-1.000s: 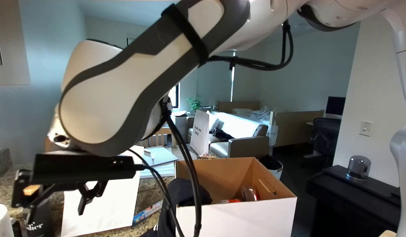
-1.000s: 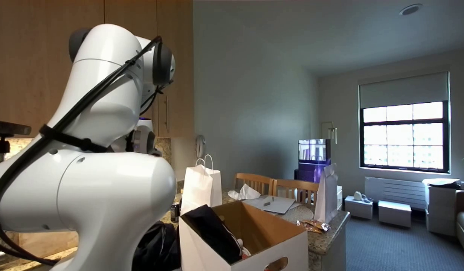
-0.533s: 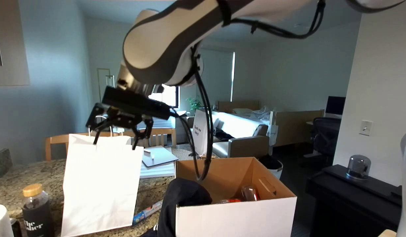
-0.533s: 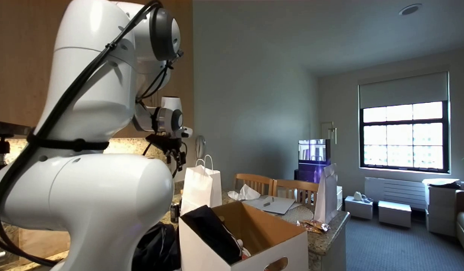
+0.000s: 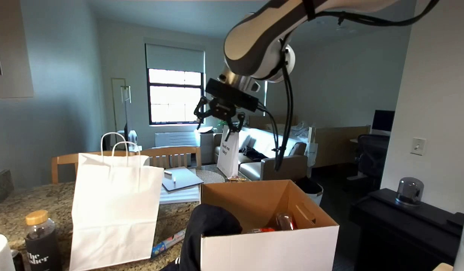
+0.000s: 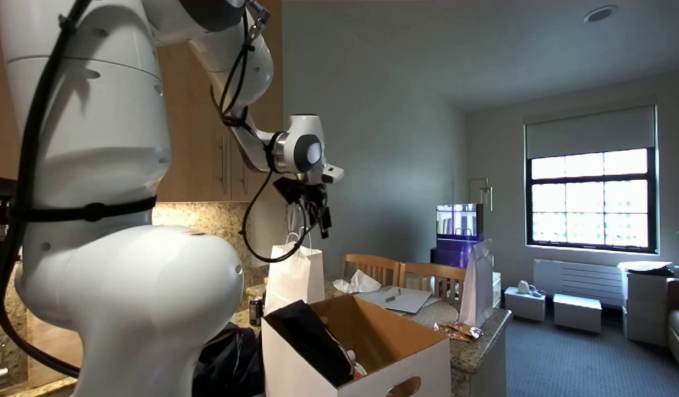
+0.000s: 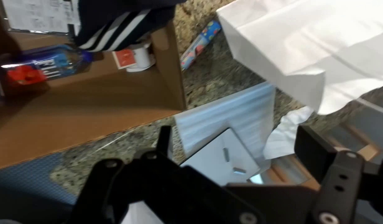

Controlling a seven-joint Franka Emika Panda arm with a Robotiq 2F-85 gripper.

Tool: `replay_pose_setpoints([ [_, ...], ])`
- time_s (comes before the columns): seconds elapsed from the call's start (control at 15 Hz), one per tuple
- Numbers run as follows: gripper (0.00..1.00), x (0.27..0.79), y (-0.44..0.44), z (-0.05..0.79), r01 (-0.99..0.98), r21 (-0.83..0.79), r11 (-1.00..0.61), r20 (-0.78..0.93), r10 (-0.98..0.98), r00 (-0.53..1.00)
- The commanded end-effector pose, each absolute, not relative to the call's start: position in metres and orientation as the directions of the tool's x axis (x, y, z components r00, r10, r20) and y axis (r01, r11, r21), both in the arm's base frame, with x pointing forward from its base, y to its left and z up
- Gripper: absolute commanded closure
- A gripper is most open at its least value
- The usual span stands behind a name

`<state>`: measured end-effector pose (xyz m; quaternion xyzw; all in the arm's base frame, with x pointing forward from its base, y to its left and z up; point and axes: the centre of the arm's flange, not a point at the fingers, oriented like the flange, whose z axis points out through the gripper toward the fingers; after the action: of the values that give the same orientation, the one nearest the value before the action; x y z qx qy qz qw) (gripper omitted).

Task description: Take the jacket out of the white storage box

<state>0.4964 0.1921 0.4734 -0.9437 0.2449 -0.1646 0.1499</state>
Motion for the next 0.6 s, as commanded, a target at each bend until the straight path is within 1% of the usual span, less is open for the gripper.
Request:
replay_pose_setpoints([
  [0.0, 0.0, 0.488, 0.125, 0.457, -0.585, -0.321, -0.744, 0.203, -0.658, 0.725],
  [0.2, 0.0, 0.489, 0.104, 0.429, -0.709, -0.253, -0.658, 0.113, -0.748, 0.654],
  [0.53, 0.0, 0.485, 0.13, 0.377, -0.802, -0.114, -0.587, -0.14, -0.789, 0.598],
])
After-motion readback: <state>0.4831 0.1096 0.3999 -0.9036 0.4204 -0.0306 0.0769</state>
